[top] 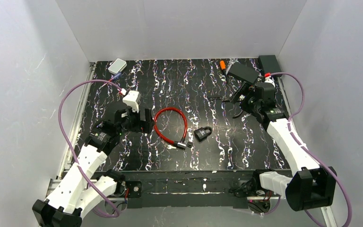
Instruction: Unlock with the key
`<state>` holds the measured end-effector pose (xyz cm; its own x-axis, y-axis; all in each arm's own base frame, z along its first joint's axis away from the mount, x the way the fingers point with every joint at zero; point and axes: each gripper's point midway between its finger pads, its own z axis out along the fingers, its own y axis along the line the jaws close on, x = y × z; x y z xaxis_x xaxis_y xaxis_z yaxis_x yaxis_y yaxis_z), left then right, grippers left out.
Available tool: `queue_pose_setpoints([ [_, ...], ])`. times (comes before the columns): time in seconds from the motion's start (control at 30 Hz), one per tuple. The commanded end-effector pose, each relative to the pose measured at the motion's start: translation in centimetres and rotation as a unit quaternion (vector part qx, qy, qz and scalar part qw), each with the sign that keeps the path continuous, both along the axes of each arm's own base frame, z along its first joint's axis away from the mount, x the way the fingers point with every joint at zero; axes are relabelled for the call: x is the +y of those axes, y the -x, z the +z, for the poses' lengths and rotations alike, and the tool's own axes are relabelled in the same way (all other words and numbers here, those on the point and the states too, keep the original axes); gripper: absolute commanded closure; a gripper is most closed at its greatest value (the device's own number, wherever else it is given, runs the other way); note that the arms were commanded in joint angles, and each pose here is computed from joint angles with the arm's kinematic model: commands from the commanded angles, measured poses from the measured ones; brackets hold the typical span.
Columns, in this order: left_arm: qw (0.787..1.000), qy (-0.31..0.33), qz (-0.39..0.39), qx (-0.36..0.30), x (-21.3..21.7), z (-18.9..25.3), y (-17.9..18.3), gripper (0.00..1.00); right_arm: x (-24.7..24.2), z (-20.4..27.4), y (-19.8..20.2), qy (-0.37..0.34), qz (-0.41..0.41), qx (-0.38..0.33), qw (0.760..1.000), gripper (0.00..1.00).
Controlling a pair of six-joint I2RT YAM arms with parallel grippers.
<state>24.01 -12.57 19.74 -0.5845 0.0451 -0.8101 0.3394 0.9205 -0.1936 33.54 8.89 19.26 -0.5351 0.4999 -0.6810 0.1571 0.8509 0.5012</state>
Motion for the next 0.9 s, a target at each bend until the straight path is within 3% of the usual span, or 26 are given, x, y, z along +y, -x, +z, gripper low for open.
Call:
queue_pose_setpoints([
  [0.0, 1.0, 0.001, -0.015, -0.012, -0.4, 1.4, 0.0, 0.06, -1.0, 1.6, -0.3, 0.001, -0.051, 0.014, 0.999, 0.0],
  [0.2, 1.0, -0.004, -0.005, -0.023, 0.2, 1.8, 0.1, 0.06, -2.5, 1.4, 1.4, 0.022, -0.138, 0.025, 0.99, 0.0],
  [0.33, 1.0, -0.005, -0.004, -0.025, 0.3, 1.9, 0.1, 0.06, -2.2, 0.1, 2.2, 0.034, -0.171, 0.08, 0.981, 0.0],
  [0.87, 0.999, -0.003, 0.003, -0.035, 0.6, 2.4, 0.3, 0.07, 6.5, -3.3, 3.6, 0.099, -0.13, 0.151, 0.975, 0.0],
])
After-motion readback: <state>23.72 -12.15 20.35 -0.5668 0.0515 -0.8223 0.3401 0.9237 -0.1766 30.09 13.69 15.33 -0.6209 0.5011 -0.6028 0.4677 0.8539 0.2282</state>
